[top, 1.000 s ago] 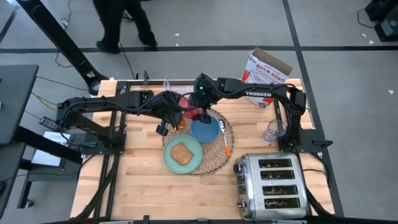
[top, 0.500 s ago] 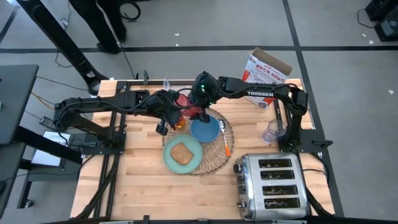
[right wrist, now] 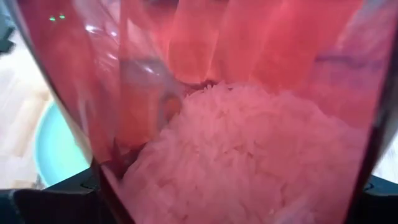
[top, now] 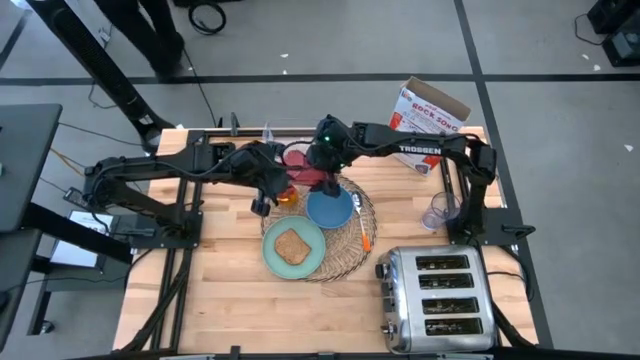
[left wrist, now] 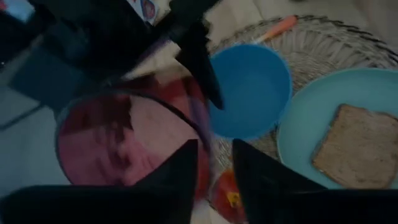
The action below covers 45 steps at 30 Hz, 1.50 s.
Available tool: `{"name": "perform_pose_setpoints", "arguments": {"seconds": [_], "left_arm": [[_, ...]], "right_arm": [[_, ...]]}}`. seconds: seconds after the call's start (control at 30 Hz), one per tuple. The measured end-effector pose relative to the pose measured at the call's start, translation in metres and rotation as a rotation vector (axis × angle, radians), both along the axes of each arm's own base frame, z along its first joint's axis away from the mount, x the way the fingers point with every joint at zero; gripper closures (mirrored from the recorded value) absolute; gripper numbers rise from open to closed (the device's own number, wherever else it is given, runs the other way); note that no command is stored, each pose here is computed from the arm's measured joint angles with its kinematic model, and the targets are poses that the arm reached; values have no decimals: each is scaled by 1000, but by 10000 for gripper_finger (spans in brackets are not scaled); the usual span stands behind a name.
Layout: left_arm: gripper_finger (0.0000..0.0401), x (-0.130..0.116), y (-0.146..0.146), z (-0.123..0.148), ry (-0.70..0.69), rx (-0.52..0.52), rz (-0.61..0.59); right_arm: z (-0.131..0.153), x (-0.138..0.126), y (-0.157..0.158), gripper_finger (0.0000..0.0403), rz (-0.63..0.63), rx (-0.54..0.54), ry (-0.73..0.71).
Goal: Arrange a breakfast setting
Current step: Move the red cup to the top right of the table mat
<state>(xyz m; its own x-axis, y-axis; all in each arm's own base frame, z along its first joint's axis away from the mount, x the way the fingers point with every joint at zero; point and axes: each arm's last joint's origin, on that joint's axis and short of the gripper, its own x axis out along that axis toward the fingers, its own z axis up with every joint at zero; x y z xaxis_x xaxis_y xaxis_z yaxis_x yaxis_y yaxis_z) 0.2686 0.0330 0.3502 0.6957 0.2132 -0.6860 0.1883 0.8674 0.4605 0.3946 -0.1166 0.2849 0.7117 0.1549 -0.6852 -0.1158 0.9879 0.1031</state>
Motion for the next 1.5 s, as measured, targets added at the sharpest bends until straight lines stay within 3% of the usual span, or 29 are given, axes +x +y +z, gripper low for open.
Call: {"name": "perform_pose_setpoints", "arguments": {"seconds": [0.2,0.33,0.57,0.77,0.9,1.17,1.5], "left_arm": [[206,-17,1,4,18,-74,112],[174,-37,5,13,-15,-185,255],[176,-75,14,30,-202,-323,455],[189,-92,15,27,-423,-382,491],[191,-91,15,26,-544,-400,470],[191,-88,16,27,-582,-395,455],[191,-89,15,26,-558,-377,448]], "right_arm": [[-4,-10,-12,54,-48,10,49],[-9,-29,-15,54,-114,36,36],[-24,-84,-7,54,-424,-22,-101],[-69,-114,-2,54,-753,-62,-218],[-97,-119,-3,54,-933,-67,-269],[-132,-108,0,54,-1202,-198,-378],[-172,-94,-1,54,-1386,-292,-475]]}}
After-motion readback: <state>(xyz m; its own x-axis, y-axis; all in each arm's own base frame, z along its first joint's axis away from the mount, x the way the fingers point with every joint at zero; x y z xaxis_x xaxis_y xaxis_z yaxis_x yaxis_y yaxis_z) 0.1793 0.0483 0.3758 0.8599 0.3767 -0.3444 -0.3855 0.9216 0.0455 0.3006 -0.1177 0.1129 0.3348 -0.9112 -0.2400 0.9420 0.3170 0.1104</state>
